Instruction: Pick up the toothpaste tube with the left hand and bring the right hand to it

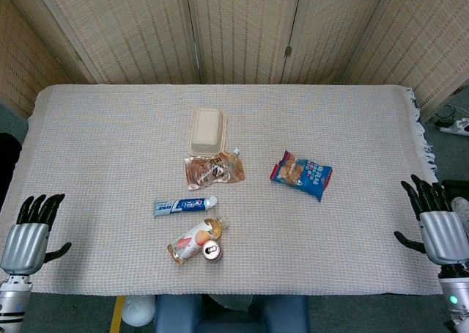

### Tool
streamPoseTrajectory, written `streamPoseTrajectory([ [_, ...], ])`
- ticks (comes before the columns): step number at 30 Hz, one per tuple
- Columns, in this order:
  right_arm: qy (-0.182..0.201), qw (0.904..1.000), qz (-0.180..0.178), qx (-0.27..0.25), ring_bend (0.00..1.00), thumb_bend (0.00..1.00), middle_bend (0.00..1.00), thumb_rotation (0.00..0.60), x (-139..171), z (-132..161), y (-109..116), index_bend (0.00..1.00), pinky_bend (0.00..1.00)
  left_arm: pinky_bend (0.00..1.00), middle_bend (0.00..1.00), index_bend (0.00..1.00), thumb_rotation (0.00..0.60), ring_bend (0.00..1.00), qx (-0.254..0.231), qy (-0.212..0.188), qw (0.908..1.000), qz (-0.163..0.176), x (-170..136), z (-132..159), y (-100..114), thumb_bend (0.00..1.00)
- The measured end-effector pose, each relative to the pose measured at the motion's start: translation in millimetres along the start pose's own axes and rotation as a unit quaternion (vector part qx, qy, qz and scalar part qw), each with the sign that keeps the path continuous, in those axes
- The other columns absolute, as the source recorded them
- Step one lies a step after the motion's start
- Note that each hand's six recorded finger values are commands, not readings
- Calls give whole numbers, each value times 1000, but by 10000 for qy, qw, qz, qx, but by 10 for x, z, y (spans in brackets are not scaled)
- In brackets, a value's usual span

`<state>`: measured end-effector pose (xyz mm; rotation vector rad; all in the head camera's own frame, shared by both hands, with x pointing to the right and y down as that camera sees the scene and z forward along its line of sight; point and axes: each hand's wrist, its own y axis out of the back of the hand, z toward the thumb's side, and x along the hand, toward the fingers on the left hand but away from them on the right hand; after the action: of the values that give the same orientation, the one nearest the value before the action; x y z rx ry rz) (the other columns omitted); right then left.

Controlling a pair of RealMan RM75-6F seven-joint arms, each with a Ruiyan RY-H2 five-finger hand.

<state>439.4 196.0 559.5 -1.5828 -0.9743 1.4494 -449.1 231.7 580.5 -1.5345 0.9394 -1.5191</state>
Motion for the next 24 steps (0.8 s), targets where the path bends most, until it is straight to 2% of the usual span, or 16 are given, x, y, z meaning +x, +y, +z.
streamPoseTrajectory([
  [19, 35, 10000, 9, -83, 36, 222, 0, 600, 10, -29, -19, 0, 0, 0, 143, 95, 600, 96, -28, -25, 10000, -41, -19, 28, -2, 206],
  [24, 42, 9999, -30, -90, 40, 222, 0, 600, 8, -34, 7, 0, 0, 4, 143, 130, 600, 115, -83, -153, 9998, -4, 55, 73, 14, 208],
])
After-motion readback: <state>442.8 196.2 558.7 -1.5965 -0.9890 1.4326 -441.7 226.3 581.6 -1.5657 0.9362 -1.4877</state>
